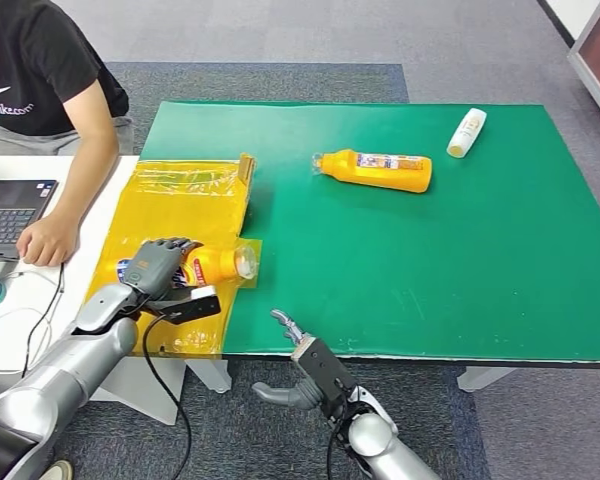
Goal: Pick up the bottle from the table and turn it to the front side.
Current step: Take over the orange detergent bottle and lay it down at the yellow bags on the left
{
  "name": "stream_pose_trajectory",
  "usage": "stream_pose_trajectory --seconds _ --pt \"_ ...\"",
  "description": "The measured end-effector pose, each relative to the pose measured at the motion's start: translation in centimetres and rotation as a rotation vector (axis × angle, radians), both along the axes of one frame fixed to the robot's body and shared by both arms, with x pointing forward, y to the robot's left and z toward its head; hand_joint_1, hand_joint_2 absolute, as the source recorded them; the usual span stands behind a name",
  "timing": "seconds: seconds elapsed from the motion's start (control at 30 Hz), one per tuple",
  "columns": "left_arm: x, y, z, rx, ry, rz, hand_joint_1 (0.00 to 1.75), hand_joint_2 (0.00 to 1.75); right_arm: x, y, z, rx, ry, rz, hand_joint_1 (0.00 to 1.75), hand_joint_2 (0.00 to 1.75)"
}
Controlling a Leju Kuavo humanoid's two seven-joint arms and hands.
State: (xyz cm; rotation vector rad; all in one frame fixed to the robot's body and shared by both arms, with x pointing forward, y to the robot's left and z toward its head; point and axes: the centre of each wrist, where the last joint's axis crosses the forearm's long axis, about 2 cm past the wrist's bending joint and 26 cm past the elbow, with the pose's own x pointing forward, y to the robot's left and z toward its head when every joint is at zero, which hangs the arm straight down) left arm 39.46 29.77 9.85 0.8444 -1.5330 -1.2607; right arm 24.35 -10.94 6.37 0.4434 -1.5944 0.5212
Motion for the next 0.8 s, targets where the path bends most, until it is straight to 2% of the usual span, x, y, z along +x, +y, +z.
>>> stream_pose_trajectory --seconds 0.13,0.2,0.27,0.37,0.53,0.63,0.8 --pt "0.02 -0.13 0.03 -0.004 -0.008 0.023 0.84 1.75 0.03 0.01 0.02 0.002 -0.001 -0.001 0.0 1.75" --pt "0.02 -0.16 0.01 -0.001 -0.008 0.031 0.67 1.75 0.08 0.04 0.04 0.001 -0.003 -0.001 0.0 1.75" --pt "0.02 -0.14 -0.01 0.009 -0.011 0.038 0.8 1.75 0.14 0.08 0.07 0.0 -0.005 0.0 0.0 1.75" --pt "0.05 -0.06 -0.02 0.019 -0.016 0.046 1.12 1.75 0.21 0.12 0.08 0.0 -0.006 0.001 0.0 1.75" --pt "0.11 0.11 -0.02 0.022 -0.014 0.056 1.47 1.75 0.23 0.1 0.01 -0.002 -0.003 0.0 0.0 1.75" --pt "0.12 0.19 -0.03 0.019 -0.011 0.063 1.5 1.75 0.23 0.1 -0.02 -0.002 -0.003 0.0 0.0 1.75" --pt "0.1 0.09 -0.11 0.011 -0.004 0.067 1.3 1.75 0.24 0.09 -0.03 -0.001 -0.006 -0.004 0.0 1.75"
